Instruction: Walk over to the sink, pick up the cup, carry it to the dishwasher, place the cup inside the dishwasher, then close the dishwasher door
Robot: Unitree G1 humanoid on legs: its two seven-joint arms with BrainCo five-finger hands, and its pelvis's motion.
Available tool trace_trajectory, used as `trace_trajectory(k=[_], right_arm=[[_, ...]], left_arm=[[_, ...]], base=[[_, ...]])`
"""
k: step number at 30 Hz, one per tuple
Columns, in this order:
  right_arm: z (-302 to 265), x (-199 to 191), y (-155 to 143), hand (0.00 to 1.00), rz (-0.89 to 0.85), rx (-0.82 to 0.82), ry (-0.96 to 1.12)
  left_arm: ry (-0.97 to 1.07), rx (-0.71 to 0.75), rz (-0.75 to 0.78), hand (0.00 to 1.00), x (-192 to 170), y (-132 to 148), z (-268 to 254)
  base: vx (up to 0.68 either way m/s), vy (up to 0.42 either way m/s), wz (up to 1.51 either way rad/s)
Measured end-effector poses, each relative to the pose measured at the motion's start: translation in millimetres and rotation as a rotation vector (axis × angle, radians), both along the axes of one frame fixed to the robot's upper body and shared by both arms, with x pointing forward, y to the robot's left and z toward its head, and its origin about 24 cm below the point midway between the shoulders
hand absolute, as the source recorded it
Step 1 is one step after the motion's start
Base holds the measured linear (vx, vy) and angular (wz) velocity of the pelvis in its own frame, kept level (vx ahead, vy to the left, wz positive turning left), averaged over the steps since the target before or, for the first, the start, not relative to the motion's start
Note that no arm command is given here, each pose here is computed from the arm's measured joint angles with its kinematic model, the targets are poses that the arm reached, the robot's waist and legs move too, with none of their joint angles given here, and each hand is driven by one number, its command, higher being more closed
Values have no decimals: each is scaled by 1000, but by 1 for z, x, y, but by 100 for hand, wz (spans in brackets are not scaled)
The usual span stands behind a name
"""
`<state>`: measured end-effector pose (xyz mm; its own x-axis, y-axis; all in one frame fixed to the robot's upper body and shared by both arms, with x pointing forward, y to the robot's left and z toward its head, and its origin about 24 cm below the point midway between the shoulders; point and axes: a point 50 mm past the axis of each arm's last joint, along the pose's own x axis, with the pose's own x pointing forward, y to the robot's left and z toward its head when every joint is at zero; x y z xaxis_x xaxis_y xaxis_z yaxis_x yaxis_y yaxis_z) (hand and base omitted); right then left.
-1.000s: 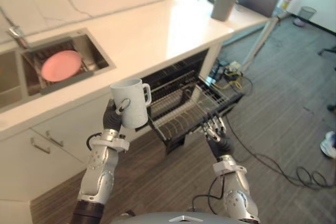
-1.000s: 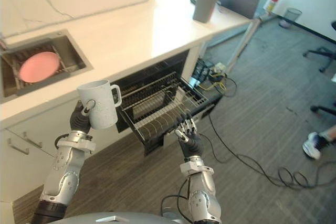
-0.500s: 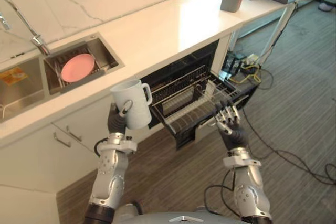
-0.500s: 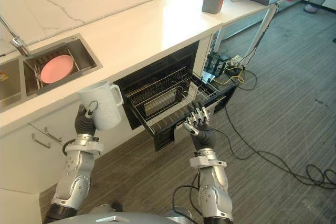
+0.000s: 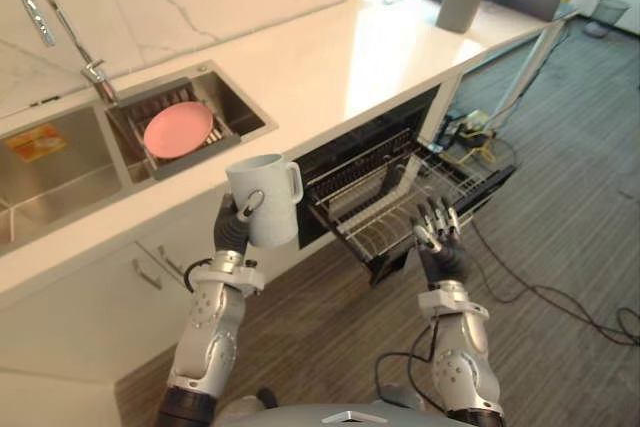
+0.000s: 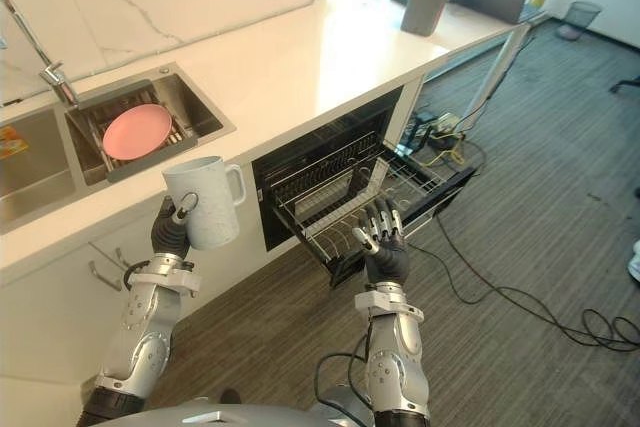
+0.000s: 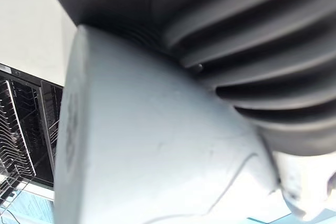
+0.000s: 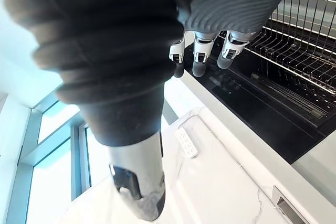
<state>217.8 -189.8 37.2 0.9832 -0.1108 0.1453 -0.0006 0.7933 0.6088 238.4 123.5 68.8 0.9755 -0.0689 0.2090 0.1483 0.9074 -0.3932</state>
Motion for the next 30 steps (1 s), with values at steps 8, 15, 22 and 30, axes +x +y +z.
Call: trace_trajectory(k=[8,15,22,30], right_arm=[[7,-1,-10,0,-16,-80,-44],[9,1,-10,0,-14,-67,-58],[9,-2,-21,0,-37,-72,-65],[7,-8,-24,0,-48,-87,-59]], left_arm=[[-18,-15,96,100,5,14,4],[-19,-19,105,100,3,15,3],[71,-9,158,100,-9,29,-20],[18,1,103,100,-5,18,-10]], base=[[66,-35,-11],[61,-39,8],[81,27,5],[136,129,-8]])
